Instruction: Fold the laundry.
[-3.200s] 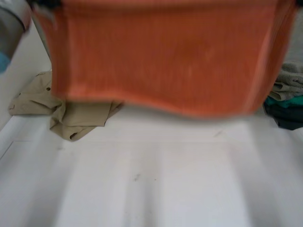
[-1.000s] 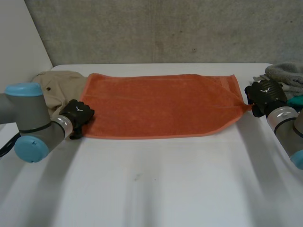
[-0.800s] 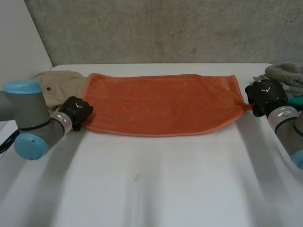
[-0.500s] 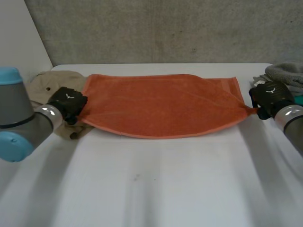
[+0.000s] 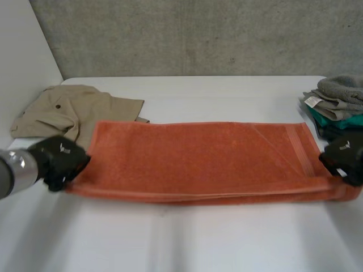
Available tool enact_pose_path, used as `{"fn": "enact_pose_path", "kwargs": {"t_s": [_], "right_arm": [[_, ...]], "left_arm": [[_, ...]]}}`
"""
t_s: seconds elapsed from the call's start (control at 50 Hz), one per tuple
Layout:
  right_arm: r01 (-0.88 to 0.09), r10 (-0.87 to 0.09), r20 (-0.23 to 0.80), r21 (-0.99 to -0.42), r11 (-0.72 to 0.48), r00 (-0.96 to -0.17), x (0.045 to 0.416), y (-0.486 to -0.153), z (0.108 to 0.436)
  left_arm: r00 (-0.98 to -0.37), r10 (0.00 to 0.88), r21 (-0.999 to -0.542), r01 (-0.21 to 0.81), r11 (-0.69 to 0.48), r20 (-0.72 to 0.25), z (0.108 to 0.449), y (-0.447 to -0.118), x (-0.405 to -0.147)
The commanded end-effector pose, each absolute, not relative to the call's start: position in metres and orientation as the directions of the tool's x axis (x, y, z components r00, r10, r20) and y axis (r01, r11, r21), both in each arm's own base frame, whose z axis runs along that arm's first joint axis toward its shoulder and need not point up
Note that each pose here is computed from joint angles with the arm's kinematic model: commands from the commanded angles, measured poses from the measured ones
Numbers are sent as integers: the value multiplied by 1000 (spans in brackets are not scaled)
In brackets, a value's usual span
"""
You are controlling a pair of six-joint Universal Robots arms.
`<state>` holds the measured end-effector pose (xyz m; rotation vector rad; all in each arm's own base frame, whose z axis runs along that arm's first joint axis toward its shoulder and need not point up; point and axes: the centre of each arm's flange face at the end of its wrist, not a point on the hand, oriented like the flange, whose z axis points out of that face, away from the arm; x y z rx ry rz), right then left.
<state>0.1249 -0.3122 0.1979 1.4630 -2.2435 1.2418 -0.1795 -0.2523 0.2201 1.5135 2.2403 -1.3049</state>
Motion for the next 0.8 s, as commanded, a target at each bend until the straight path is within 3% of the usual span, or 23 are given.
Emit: {"fn": "enact_pose_path", "kwargs": {"t_s": [0.02, 0.14, 0.34, 0.46, 0.56, 0.66, 0.8], "right_arm": [[-715, -507, 593, -696, 68, -625, 151, -366, 192], [-673, -385, 617, -739, 18, -687, 164, -404, 186], [-693, -269, 690, -714, -98, -672, 193, -457, 162], [-707, -237, 725, -686, -170, -647, 211, -476, 138], [-710, -129, 736, -675, -198, -664, 217, -491, 126], [-673, -69, 690, -720, -167, -721, 210, -492, 135], [-603, -106, 618, -785, -145, -779, 204, -475, 149]], "left_arm": [[-628, 531, -692, 715, 104, -569, 218, -326, -203], [-679, 438, -711, 693, 119, -589, 213, -368, -214], [-716, 308, -730, 678, 93, -626, 198, -426, -234], [-714, 302, -740, 672, 43, -631, 188, -437, -254], [-721, 261, -747, 665, -2, -642, 187, -443, -267], [-754, 182, -766, 643, 7, -631, 203, -445, -260], [-779, 203, -790, 612, 36, -593, 208, -435, -252]]}}
